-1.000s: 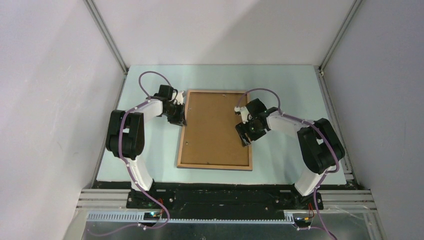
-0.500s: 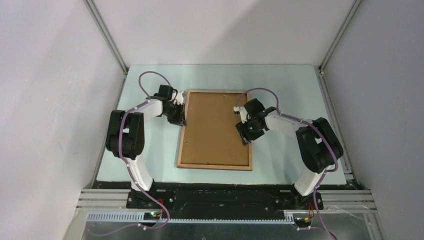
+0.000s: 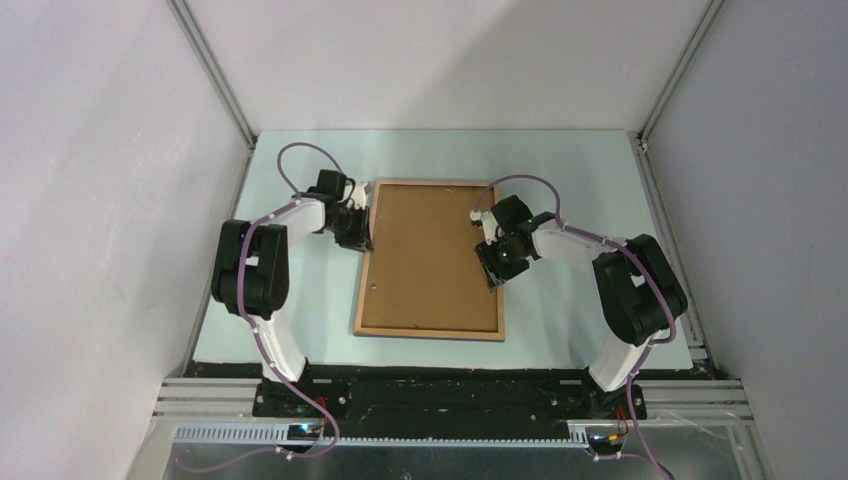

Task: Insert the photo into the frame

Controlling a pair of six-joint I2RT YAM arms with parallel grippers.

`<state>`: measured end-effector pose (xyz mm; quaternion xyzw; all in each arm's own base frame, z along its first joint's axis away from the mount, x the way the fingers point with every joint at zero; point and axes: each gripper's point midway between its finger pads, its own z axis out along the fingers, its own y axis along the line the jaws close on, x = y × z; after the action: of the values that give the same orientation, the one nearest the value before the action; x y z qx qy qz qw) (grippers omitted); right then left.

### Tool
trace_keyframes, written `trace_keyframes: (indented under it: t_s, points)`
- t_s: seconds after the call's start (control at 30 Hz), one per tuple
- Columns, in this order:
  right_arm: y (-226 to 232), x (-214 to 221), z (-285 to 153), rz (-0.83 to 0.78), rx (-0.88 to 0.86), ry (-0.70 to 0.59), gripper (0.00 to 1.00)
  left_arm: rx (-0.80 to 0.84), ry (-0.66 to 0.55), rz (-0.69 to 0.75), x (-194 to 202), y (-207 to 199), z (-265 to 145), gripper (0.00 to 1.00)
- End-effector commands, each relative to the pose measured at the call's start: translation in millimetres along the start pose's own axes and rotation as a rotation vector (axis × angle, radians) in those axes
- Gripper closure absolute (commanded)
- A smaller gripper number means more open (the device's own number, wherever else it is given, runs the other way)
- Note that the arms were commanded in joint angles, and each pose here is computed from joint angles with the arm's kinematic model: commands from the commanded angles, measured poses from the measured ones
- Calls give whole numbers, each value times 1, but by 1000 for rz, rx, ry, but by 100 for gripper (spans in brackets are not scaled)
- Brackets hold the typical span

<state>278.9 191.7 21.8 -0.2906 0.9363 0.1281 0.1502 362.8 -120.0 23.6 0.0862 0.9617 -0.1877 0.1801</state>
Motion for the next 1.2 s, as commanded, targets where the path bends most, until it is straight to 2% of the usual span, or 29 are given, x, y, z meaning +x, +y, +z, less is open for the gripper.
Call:
trace_keyframes:
  t_s: [0.0,0.8,0.9,1.17]
  points:
    - [4,-2,6,-34,-49,2,62,59,27,25,6,-8,6,100]
    - [9,8,4,-43,-114,35,67,66,31,8,7,-5,8,100]
    - [9,5,3,-37,-113,24,63,66,30,10,6,-6,7,100]
    - [-6,-6,-12,76,-138,-18,43,75,33,8,8,-7,8,100]
